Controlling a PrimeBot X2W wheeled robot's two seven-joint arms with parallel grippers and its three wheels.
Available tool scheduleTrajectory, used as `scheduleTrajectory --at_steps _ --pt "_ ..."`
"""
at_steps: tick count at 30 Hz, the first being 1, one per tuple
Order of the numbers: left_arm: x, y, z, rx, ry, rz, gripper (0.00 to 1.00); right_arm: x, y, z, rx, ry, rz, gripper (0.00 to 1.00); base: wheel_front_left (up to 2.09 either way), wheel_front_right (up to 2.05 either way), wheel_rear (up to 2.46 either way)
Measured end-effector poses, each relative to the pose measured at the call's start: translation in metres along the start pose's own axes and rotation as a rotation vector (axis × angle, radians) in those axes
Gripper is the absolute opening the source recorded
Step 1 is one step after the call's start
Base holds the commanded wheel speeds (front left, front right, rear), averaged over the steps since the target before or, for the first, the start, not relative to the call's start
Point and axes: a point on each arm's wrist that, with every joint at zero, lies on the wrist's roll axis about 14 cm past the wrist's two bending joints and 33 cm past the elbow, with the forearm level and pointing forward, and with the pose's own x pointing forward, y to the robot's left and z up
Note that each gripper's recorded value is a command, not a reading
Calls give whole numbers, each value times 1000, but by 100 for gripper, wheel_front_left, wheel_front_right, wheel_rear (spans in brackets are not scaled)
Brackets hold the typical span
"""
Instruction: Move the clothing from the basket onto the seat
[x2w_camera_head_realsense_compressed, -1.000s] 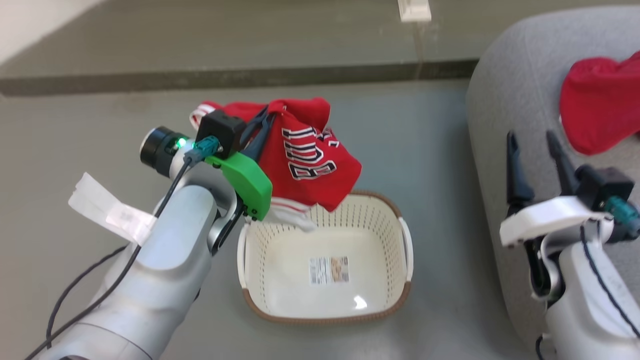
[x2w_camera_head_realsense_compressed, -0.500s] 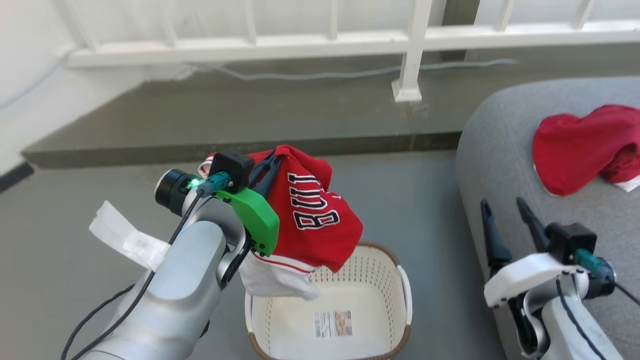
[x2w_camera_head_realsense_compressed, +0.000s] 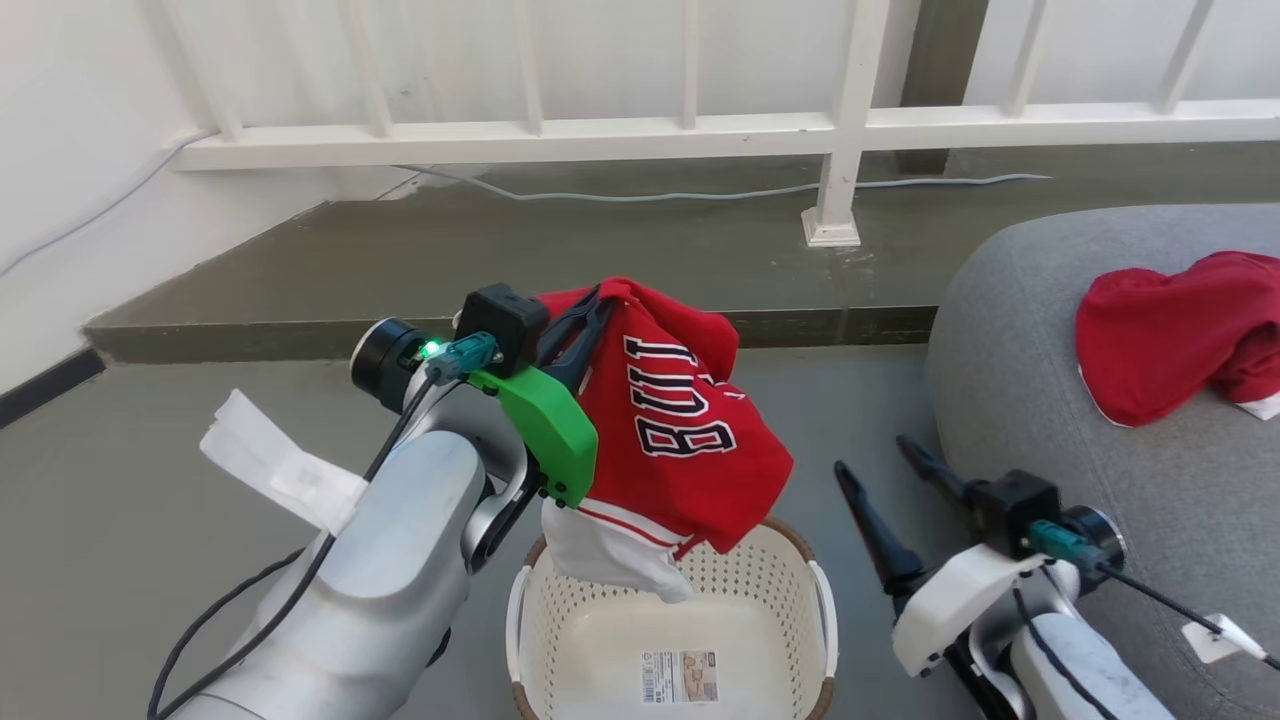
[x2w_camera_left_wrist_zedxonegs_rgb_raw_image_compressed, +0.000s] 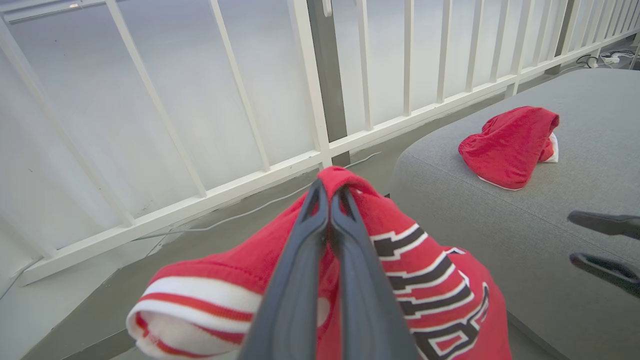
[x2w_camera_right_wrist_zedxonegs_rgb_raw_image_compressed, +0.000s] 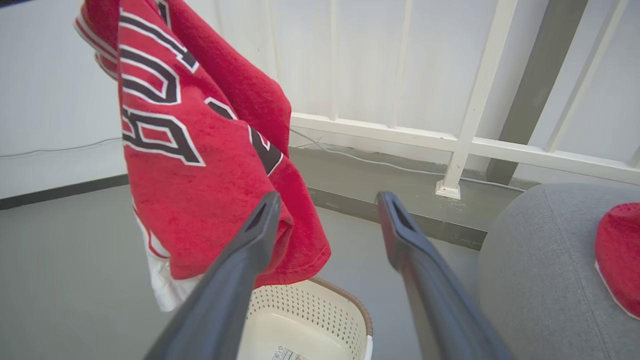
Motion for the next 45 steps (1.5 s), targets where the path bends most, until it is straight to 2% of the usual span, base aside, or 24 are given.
scheduleTrajectory --at_steps 5,18,24,38,44,45 --pt "-2 -3 6 12 -12 -10 0 9 24 -6 -15 34 87 100 0 0 0" --pt "-5 2 28 32 -57 -3 0 16 62 -36 -71 149 246 100 0 0 0" --pt "-5 0 32 33 -66 -9 0 19 59 -44 -101 183 264 100 0 0 0" --pt "-5 -6 35 33 -71 -22 0 45 77 -19 -173 99 355 100 0 0 0" --pt "-5 -6 36 31 -70 -19 0 45 89 -20 -195 94 401 100 0 0 0" --pt "-4 -6 36 31 -69 -15 0 44 91 -22 -197 100 407 78 0 0 0"
